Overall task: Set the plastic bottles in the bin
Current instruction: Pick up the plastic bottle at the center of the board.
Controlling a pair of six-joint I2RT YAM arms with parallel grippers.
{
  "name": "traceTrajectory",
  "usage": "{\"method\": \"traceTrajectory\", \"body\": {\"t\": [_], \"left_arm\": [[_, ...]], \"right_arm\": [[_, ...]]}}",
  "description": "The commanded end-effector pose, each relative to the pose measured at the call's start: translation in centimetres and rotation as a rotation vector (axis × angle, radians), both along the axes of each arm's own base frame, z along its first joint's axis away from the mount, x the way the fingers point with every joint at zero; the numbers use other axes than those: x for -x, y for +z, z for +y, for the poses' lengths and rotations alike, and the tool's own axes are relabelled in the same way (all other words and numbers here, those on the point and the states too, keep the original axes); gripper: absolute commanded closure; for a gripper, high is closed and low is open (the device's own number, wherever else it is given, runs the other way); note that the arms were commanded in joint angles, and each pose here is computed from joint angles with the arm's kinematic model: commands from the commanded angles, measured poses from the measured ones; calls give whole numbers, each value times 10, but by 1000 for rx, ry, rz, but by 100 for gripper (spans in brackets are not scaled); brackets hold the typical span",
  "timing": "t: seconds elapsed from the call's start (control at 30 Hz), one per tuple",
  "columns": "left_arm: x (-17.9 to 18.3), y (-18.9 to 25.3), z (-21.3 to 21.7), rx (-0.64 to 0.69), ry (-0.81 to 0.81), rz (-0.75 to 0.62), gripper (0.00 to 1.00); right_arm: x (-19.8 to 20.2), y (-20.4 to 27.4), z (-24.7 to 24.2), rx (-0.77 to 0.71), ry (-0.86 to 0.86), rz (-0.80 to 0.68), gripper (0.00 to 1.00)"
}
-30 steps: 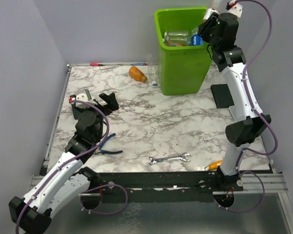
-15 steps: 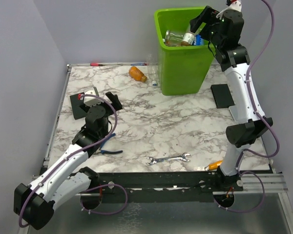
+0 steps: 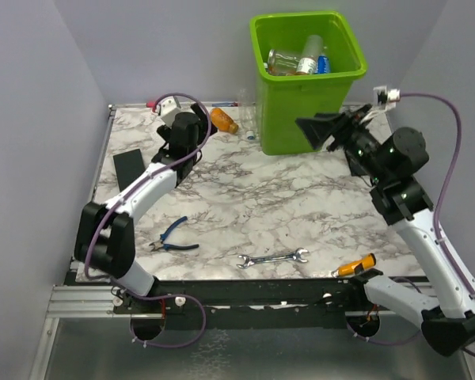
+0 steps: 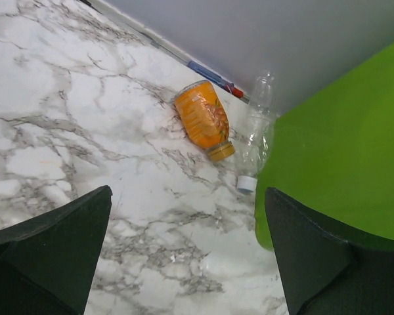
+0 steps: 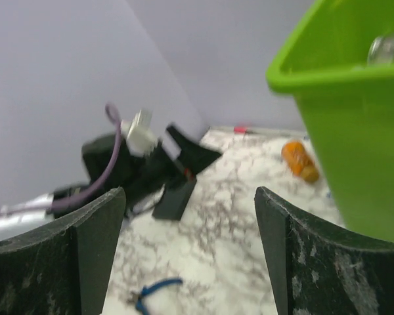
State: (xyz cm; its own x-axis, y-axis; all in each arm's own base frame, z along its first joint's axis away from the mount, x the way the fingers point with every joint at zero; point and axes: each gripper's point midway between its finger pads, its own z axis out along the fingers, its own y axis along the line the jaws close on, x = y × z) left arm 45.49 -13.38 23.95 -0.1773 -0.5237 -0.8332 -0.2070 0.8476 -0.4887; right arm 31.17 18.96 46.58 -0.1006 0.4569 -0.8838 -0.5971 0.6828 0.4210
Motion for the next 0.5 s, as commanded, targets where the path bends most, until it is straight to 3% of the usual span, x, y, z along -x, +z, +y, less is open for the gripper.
{"method": "traceTrajectory", "body": {"t": [0.0, 0.2, 0.47], "left_arm": [[-44, -39, -18, 170, -35, 113, 1], [-106, -91, -35, 167, -11, 198, 1], [-168, -149, -46, 178, 71, 243, 1]], "right_arm": [[27, -82, 17, -21, 140, 136, 18], [49, -166, 14, -4, 160, 298, 19], [59, -211, 8, 52, 151, 358, 19]]}}
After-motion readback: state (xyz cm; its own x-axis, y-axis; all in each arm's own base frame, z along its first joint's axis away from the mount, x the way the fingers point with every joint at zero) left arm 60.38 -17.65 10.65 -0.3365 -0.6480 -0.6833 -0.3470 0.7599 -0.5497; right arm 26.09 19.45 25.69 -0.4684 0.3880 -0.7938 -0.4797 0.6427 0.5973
